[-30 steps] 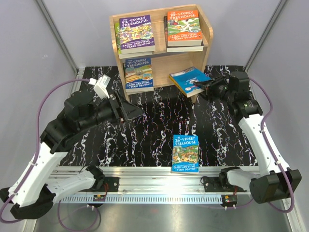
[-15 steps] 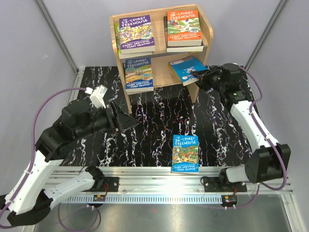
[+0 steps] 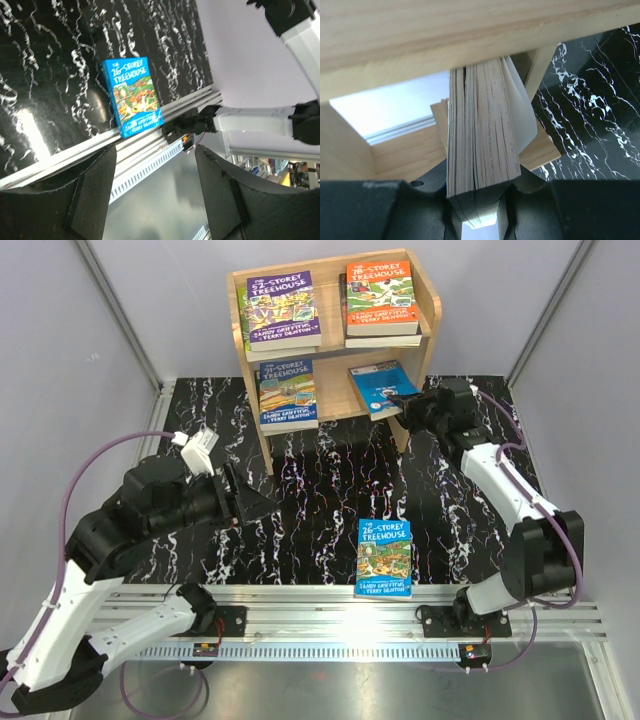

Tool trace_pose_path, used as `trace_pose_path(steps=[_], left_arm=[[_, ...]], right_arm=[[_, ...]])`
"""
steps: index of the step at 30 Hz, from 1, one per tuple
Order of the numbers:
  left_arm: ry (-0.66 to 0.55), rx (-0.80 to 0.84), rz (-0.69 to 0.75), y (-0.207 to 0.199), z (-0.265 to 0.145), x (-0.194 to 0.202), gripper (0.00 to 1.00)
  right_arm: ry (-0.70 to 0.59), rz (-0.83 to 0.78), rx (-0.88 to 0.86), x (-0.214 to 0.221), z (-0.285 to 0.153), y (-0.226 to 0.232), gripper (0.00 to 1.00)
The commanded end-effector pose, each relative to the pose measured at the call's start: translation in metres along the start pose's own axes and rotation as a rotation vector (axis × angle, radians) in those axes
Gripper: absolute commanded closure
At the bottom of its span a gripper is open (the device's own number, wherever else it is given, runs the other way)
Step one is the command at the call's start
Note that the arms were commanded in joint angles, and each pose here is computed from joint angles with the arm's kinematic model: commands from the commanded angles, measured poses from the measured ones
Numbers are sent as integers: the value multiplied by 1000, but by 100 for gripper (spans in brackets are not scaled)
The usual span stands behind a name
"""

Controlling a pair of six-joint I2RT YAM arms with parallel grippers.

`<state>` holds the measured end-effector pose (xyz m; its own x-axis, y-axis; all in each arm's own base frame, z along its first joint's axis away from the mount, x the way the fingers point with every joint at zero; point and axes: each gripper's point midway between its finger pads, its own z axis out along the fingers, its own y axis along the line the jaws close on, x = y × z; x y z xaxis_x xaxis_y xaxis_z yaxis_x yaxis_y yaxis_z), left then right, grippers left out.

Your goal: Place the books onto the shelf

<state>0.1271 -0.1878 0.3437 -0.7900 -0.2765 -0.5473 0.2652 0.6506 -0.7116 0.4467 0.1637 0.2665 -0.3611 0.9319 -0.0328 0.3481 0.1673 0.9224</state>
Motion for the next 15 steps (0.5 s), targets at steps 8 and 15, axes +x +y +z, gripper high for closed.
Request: trace_pose_path(steps=[8,15], left_arm=[[-48,-21,98,-3,-22,-12,33],[-53,2,89,-4,-23,-10,33]], right_arm=[[-112,26,37,-32,48,14,49],[-89,1,136,-20,-1,-3,9]])
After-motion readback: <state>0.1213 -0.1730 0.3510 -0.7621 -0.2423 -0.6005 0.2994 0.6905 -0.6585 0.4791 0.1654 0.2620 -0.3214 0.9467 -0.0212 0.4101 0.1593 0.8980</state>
